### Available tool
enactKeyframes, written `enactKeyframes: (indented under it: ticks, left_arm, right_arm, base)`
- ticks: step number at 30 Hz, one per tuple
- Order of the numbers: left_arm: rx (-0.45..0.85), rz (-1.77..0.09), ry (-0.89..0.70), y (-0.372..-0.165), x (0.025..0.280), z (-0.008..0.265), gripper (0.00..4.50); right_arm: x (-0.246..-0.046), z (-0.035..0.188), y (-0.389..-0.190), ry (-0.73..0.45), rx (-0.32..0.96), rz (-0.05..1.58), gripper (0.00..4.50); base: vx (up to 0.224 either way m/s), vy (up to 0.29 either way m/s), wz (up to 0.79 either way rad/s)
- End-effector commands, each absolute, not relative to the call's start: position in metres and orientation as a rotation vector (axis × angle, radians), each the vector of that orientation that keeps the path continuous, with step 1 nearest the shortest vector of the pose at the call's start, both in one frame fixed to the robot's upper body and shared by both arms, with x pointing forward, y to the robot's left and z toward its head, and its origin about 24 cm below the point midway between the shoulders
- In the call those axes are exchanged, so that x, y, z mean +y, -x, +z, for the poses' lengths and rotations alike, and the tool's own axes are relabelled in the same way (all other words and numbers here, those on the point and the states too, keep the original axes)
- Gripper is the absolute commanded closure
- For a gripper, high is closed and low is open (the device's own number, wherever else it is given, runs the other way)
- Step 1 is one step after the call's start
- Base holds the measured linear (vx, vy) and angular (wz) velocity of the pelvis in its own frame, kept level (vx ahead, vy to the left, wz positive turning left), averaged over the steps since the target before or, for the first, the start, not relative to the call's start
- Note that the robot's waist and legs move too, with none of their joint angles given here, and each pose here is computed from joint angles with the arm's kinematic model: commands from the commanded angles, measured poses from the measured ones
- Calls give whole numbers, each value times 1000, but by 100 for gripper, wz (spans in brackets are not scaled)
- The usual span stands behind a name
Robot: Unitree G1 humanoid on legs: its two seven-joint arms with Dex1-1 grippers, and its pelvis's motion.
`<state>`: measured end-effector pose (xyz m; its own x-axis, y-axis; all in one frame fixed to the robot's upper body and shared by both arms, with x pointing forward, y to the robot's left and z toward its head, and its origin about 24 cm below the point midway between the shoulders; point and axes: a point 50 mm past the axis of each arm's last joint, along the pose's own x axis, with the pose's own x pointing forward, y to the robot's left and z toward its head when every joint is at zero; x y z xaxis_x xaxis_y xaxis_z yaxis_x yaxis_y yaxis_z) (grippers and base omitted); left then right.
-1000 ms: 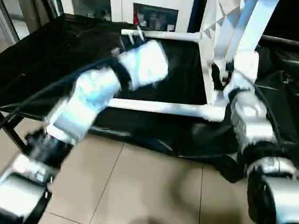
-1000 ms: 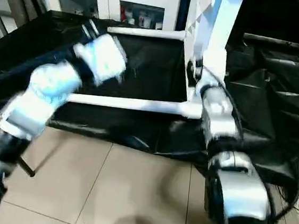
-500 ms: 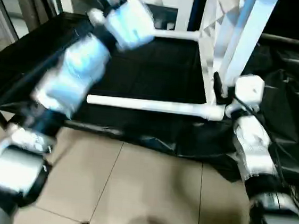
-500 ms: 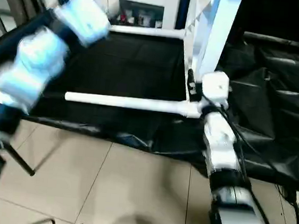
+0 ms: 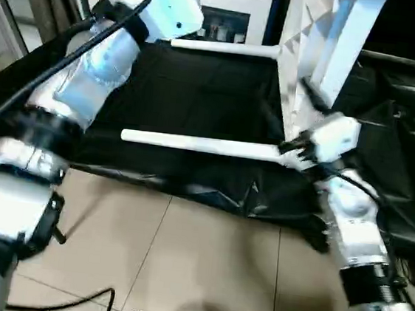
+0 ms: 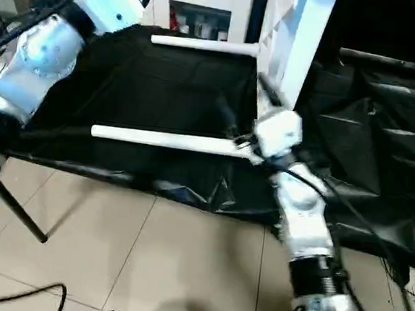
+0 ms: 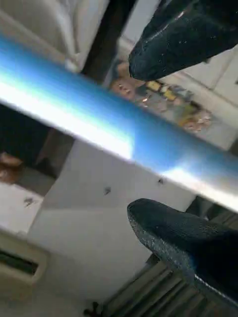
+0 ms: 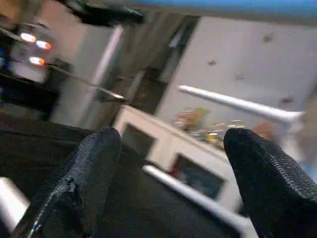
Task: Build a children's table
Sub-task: Flip table
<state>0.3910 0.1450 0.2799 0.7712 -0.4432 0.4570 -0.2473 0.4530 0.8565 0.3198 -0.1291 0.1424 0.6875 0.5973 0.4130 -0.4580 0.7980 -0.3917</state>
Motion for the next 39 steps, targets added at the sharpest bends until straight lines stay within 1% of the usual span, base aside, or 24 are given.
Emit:
enactKeyframes:
  ticks: [1,3,5,7,9,13,15,17,20,21,23,25,26,29,32,34,36,39]
  left_arm:
    - [-686,-147,-1157,-395,147,280,14]
    - [-655,-151,-1178,-399,148,276,14]
    - [-631,-141,-1194,-403,150,275,14]
    - [-634,-112,-1193,-404,152,277,14]
    - [-642,-97,-1150,-405,152,283,14]
    - [-658,-47,-1111,-407,156,295,14]
    - [-660,-41,-1107,-408,157,297,14]
    - [-650,-38,-1103,-409,157,300,44]
    - [-641,-49,-1092,-410,156,301,54]
    - [-637,-52,-1085,-411,155,301,90]
    - [-632,-59,-1077,-411,155,301,90]
    - [-620,-69,-1066,-413,154,301,101]
    - [-618,-69,-1065,-413,154,301,131]
    - [-609,-77,-1053,-414,153,300,139]
    - [-603,-77,-1044,-414,154,300,175]
    - [-590,-85,-1037,-415,154,300,185]
    - [-587,-87,-1034,-415,154,300,206]
    - [-576,-92,-1023,-415,156,298,217]
  right_arm:
    - [-122,141,-317,231,-532,655,82]
    - [-120,141,-317,212,-520,677,82]
    - [-118,140,-316,216,-509,700,82]
    - [-118,141,-315,219,-507,706,82]
    - [-118,141,-315,213,-504,706,82]
    - [-116,140,-312,214,-489,723,82]
    - [-116,139,-312,215,-486,728,82]
    - [-114,139,-312,220,-484,741,76]
    - [-113,139,-311,224,-483,746,76]
    - [-113,139,-311,225,-482,748,76]
    - [-112,139,-311,224,-480,749,76]
    - [-112,138,-310,225,-477,751,76]
    - [-112,138,-310,225,-476,751,76]
    - [-111,139,-309,226,-477,751,76]
    - [-111,138,-308,227,-477,753,76]
    - [-110,138,-308,229,-476,755,76]
    - [-110,138,-308,229,-476,756,76]
    - [-109,137,-308,230,-476,761,76]
  base:
    - [0,0,0]
    - [0,0,0]
    - [0,0,0]
    - [0,0,0]
    - [0,0,0]
    - [0,0,0]
    - [0,0,0]
    - [0,0,0]
    - [0,0,0]
    - [0,0,0]
    - [0,0,0]
    - [0,0,0]
    - [0,0,0]
    - [0,0,0]
    - [0,0,0]
    - [0,0,0]
    - [0,0,0]
    - [0,0,0]
